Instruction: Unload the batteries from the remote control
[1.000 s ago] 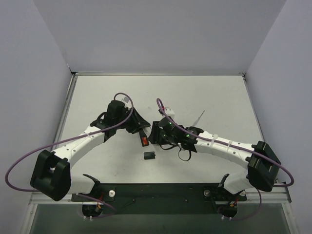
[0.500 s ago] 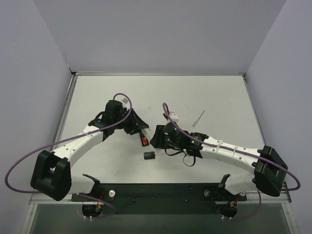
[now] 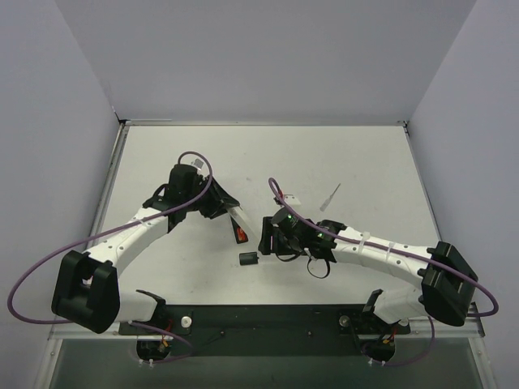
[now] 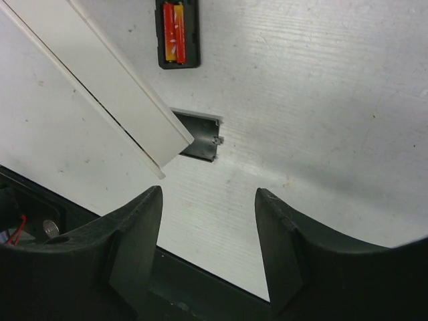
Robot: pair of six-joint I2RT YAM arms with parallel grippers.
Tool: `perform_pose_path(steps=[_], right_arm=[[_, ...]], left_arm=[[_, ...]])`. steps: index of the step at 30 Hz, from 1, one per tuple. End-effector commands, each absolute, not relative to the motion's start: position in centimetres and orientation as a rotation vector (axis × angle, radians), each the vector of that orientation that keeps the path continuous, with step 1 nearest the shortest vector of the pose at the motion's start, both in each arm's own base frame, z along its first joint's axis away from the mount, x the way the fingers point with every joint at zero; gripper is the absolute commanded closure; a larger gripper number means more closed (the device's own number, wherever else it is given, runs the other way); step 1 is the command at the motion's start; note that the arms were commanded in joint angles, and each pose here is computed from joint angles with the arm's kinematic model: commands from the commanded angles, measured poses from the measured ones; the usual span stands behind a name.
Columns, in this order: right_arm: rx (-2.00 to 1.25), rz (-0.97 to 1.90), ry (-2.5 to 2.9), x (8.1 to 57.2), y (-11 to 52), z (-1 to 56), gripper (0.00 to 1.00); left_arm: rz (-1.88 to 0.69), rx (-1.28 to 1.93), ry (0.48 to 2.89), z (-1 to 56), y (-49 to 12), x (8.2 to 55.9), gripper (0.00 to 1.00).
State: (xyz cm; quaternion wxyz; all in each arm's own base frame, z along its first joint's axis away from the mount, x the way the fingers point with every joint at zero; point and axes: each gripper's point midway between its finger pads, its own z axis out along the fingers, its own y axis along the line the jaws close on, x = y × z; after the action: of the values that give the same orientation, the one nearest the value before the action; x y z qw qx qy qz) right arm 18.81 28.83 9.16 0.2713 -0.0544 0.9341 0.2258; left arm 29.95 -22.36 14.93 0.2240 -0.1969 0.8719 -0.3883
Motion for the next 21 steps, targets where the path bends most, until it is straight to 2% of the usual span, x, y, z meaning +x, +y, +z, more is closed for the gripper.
perform_pose_path(steps=[1,21], right_arm=[[-0.156,0.592,2.552,18.3,28.8,9.7,0.47],[-0.196,0.692,2.498,19.9,32.2,11.7,0.59]], left_arm=[[-1.083,-0.514,2.341,15.8,-22.5,31.2,1.0],[-1.14,-0.534,2.334,16.0,-22.9,30.5,1.0]])
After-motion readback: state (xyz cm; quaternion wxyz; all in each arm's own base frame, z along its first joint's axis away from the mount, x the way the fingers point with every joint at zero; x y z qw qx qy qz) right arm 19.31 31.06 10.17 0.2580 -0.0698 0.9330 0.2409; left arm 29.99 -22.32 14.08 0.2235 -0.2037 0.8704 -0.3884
